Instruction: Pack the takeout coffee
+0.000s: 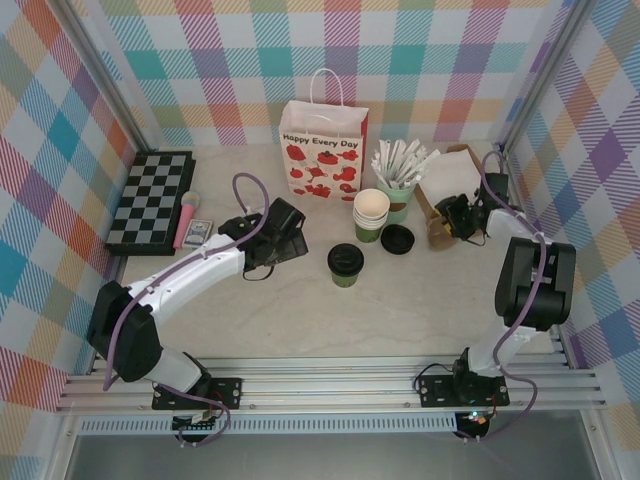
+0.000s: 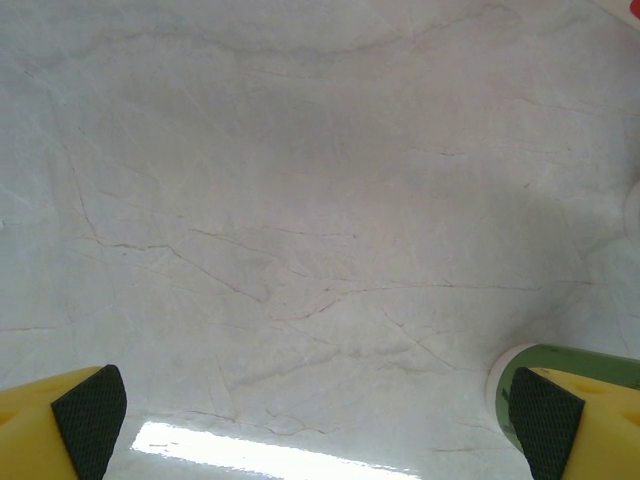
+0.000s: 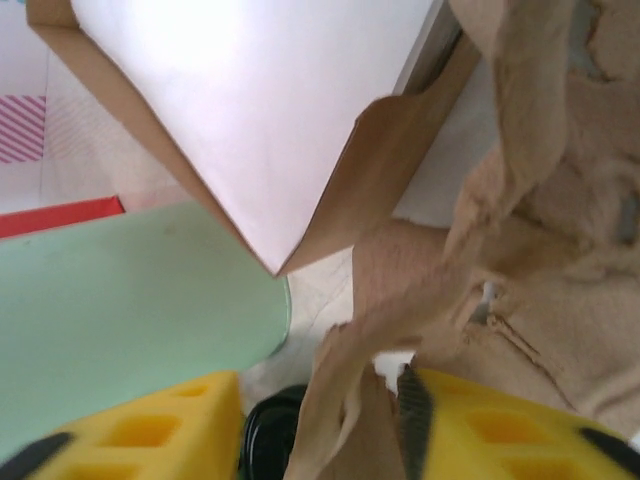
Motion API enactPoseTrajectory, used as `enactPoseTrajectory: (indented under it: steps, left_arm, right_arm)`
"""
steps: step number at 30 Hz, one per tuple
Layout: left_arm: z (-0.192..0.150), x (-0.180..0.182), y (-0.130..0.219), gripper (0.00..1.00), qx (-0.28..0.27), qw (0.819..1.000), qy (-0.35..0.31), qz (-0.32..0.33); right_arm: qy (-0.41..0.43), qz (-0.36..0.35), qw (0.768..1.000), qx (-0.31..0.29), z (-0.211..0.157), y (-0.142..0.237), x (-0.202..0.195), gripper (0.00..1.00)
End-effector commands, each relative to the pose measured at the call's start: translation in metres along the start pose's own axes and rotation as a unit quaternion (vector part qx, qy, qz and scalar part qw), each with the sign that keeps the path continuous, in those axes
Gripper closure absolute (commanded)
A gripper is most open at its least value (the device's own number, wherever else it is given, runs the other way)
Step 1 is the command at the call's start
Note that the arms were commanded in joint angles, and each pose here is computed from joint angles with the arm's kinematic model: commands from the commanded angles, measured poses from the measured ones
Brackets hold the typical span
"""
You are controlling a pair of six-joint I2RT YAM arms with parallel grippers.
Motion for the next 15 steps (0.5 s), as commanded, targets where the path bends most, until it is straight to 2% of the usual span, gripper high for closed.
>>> enactPoseTrajectory:
  steps: [1,7,15]
  left_arm:
    - [0.006,0.007,0.0,0.0,-0.015,1.0,0.009,0.013]
    - [0.006,0.002,-0.003,0.0,-0.01,1.0,0.0,0.008]
    - [0.0,-0.013,-0.008,0.0,0.01,0.999,-0.009,-0.031]
  right_arm:
    - [0.017,-0.007,1.0,-0.014,0.008,0.002,0.003,0.67]
    - [0.046,-0.055,0.997,-0.003,-0.011,0.021,-0.012,0.85]
    - [0.122,-0.174,0.977,0.034,-0.059,0.079,-0.045,0.89]
Point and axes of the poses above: each hand's point on the last joint's axis, 136 mm out from that joint toward the fingers, its own y axis back along the fingers, its own x axis along the line the jaws close on, z = x × y, the point moved 3 cm from there along y, back along the fingers, and after that the axes turned 14 degrees about y, right-handed, at the moved point
